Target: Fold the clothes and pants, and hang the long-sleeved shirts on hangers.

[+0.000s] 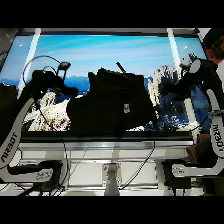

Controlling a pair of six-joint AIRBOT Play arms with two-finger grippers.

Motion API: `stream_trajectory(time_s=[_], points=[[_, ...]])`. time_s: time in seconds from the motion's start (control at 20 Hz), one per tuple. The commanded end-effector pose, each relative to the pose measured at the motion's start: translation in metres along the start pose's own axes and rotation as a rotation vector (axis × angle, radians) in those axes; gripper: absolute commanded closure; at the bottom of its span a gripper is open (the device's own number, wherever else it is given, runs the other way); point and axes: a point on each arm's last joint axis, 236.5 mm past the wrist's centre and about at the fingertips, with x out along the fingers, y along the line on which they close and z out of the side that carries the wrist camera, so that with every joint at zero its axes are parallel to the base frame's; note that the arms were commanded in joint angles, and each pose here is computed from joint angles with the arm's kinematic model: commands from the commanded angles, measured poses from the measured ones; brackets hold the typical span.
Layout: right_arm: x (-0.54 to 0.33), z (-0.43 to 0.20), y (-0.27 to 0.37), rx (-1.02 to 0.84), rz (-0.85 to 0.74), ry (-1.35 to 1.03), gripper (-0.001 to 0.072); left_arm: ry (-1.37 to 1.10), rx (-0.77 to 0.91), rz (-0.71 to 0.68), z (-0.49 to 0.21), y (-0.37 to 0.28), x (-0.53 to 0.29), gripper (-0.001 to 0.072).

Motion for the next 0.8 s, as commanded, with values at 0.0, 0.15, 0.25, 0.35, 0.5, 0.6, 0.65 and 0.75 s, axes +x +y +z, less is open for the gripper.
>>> stream_trajectory(time_s=[0.0, 0.15, 0.25, 0.35, 0.5, 0.6, 0.65, 0.75], points=[[-0.032, 0.065, 0.026, 0.018, 0.095, -0.250, 0.0074, -0.412, -0.254, -0.147, 0.114, -0.008, -0.053, 0.0219], [-0.034, 0.089, 0.055, 0.059, 0.214, -0.291, 0.0108, -0.496, -0.387, -0.286, 0.145, -0.021, -0.055, 0.0220], [-0.030, 0.094, 0.077, 0.084, 0.307, -0.272, 0.0107, -0.455, -0.429, -0.290, 0.140, -0.015, -0.029, 0.0221], [-0.030, 0.106, 0.087, 0.105, 0.356, -0.303, 0.0097, -0.404, -0.492, -0.319, 0.134, -0.015, -0.002, 0.0221], [-0.039, 0.129, 0.089, 0.119, 0.379, -0.404, 0.0095, -0.322, -0.566, -0.342, 0.119, -0.013, 0.038, 0.0222], [-0.040, 0.132, 0.089, 0.121, 0.381, -0.418, 0.0094, -0.265, -0.644, -0.417, 0.113, -0.024, 0.053, 0.0223], [-0.040, 0.132, 0.089, 0.121, 0.382, -0.418, 0.0095, -0.241, -0.631, -0.453, 0.109, -0.033, 0.058, 0.0223], [-0.040, 0.132, 0.089, 0.120, 0.380, -0.419, 0.0094, -0.201, -0.589, -0.472, 0.100, -0.045, 0.065, 0.0223]])
